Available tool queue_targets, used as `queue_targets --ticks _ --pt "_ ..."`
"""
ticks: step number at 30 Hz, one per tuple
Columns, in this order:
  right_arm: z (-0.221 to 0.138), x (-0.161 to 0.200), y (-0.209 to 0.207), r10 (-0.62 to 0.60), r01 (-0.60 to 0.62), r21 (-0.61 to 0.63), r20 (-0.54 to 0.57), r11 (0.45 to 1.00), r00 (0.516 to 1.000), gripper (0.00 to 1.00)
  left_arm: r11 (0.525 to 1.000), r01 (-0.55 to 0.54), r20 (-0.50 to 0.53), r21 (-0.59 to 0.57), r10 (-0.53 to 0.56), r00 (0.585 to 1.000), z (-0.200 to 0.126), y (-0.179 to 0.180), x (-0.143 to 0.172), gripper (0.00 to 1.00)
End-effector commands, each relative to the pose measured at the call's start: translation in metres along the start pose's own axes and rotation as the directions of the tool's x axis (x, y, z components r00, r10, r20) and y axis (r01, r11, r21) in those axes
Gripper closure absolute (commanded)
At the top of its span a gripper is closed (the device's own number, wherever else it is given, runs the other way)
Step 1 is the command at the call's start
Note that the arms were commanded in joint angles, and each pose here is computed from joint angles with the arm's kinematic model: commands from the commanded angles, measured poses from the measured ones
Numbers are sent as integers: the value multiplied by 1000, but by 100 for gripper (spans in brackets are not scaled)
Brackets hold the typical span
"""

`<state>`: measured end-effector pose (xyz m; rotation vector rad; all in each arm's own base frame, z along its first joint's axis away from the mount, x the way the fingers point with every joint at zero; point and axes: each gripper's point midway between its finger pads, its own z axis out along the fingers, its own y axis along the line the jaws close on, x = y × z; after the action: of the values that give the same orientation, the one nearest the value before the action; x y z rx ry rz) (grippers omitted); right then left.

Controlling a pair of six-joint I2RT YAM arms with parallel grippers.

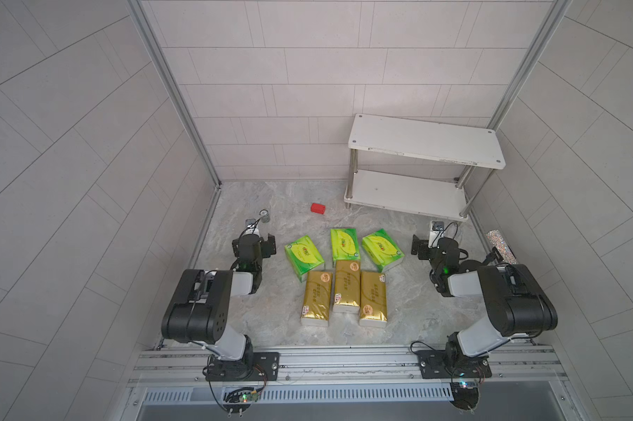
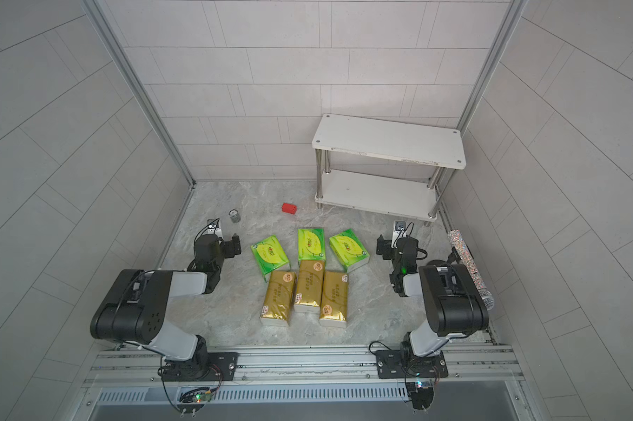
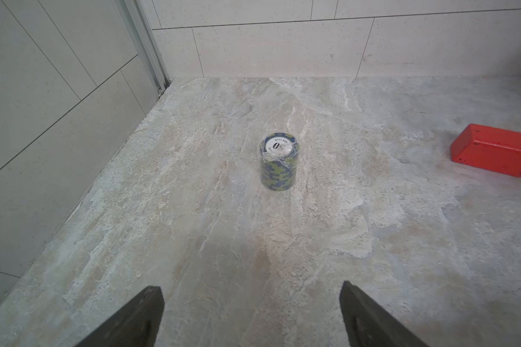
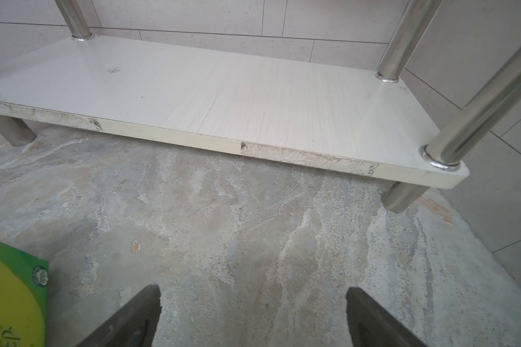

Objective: Place the tissue boxes on the shelf by color
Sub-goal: Pick up the box of tissues from the center of the board.

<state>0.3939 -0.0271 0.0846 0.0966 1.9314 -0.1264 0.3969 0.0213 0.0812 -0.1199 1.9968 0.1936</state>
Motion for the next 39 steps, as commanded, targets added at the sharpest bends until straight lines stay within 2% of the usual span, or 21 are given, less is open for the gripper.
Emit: queue_targets --ticks 1,15,18,20,24,27,29,31,33,35,37,39 --pt "-1 -5 1 -5 5 0 17 1000 1000 0 1000 0 17 -9 0 1000 -1 3 -3 0" --pt "-1 -5 0 2 -2 -5 18 1000 1000 0 1000 10 5 -9 -10 1000 0 5 -2 0" --pt "-6 -20 -8 22 -22 26 -10 999 1000 0 999 21 50 -44 -19 999 -7 11 -19 0" --pt "-6 -29 -11 15 -11 43 -88 999 996 0 998 -8 -23 -55 6 1000 -11 13 -27 0" --pt "-18 -37 -6 -28 32 22 -161 999 987 0 988 -28 -124 -150 9 992 -32 23 -50 0" --pt "-34 -42 0 27 -24 23 -182 999 983 0 970 -77 -171 -229 38 985 -57 25 -66 0" --pt "-49 -31 9 70 -59 49 -249 997 966 0 963 -89 -243 -254 25 970 -75 27 -65 0" --pt "-67 -37 22 65 -51 56 -282 997 957 0 958 -31 -288 -285 -54 956 -92 33 -62 0" --pt "-81 -34 35 63 -57 32 -281 998 958 0 985 25 -311 -172 -79 947 -101 15 -51 0" --pt "-93 -33 45 68 -73 -5 -313 997 947 0 984 123 -256 -130 -153 954 -103 8 -39 0" --pt "-100 -33 61 33 -64 -74 -364 995 931 0 974 161 -244 -162 -198 949 -111 11 -37 0" --pt "-107 -29 73 -10 -45 -119 -425 992 905 0 966 117 -327 -232 -191 926 -117 19 -28 0"
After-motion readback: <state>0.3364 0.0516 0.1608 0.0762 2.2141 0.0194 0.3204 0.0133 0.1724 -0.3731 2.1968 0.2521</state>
